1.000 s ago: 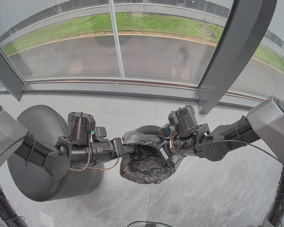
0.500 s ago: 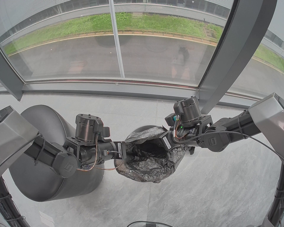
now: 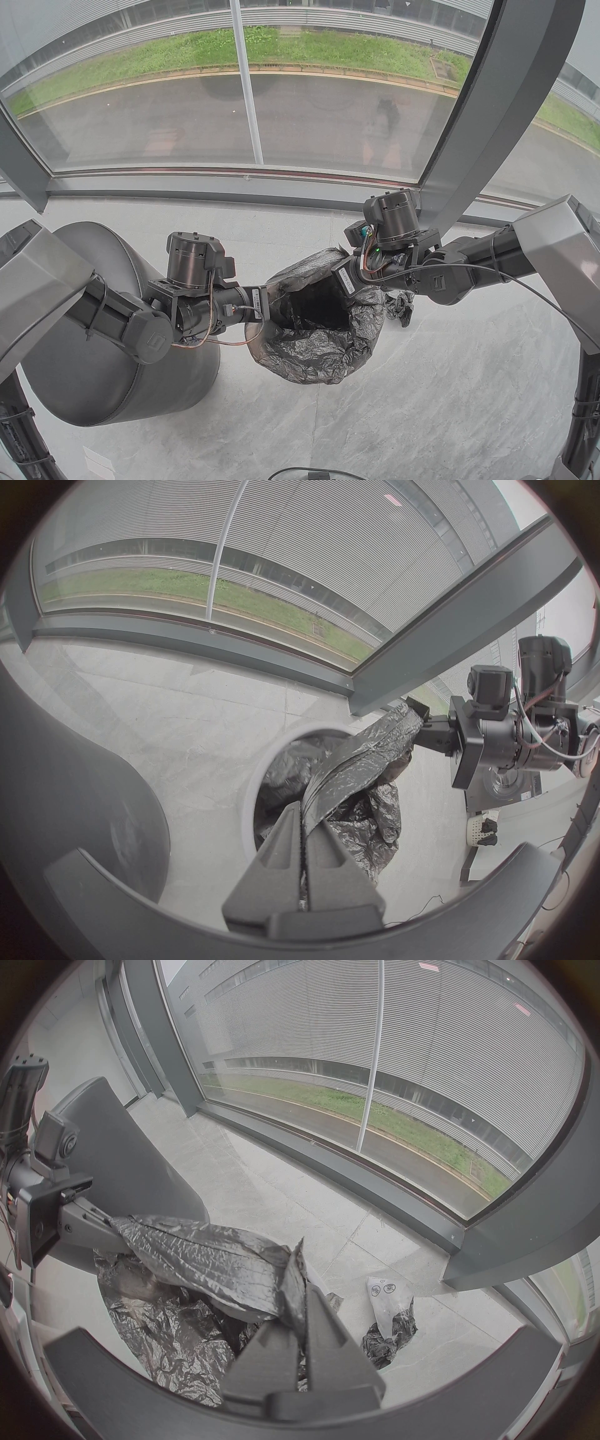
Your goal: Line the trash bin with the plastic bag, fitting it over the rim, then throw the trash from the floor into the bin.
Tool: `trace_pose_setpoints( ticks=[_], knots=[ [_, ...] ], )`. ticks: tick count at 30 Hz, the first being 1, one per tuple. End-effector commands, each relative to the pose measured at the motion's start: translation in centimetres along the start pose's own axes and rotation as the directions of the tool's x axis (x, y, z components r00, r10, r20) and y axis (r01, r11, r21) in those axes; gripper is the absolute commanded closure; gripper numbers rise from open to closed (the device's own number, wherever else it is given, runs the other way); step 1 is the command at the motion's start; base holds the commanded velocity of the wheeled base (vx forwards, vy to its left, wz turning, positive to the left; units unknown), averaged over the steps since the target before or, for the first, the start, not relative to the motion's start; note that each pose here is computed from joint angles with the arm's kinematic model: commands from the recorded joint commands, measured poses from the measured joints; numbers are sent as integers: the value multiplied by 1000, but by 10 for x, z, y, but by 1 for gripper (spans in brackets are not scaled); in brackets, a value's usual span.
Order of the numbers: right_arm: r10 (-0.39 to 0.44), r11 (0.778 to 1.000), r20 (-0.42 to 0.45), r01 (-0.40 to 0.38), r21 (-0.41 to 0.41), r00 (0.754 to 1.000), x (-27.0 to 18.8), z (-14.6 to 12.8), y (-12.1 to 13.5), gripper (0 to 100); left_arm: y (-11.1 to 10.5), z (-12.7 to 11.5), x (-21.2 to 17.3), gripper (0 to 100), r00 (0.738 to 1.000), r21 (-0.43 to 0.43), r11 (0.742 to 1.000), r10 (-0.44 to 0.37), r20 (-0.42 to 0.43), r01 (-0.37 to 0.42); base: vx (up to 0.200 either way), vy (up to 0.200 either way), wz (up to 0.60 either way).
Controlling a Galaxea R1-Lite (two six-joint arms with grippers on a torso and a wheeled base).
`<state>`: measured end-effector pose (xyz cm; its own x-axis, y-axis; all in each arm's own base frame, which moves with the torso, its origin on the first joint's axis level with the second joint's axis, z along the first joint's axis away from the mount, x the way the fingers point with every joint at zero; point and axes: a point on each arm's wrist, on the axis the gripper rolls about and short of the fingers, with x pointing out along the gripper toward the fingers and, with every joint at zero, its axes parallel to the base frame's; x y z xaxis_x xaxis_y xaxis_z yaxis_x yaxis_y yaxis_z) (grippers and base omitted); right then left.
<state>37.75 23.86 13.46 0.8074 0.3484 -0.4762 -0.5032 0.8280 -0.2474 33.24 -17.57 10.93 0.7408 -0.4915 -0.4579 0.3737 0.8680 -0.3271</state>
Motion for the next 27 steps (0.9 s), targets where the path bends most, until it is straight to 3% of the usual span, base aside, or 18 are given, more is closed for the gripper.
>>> trace_pose_setpoints(
  ticks=[1, 12, 27],
  knots=[
    [-2, 1000, -7, 2, -3, 1000, 11, -3, 1, 100, 4, 2, 6, 100, 1000, -5, 1000, 10, 5, -10, 0, 0, 0],
    [-10, 1000, 9, 10, 8, 1000, 29, -1, 3, 100, 25, 5, 20, 100, 997, 29, 997, 71, 15, -71, 0, 0, 0],
    [-20, 1000, 17, 20, 16, 1000, 27, 1, -3, 100, 24, 5, 20, 100, 997, 38, 997, 69, 17, -69, 0, 0, 0]
  ],
)
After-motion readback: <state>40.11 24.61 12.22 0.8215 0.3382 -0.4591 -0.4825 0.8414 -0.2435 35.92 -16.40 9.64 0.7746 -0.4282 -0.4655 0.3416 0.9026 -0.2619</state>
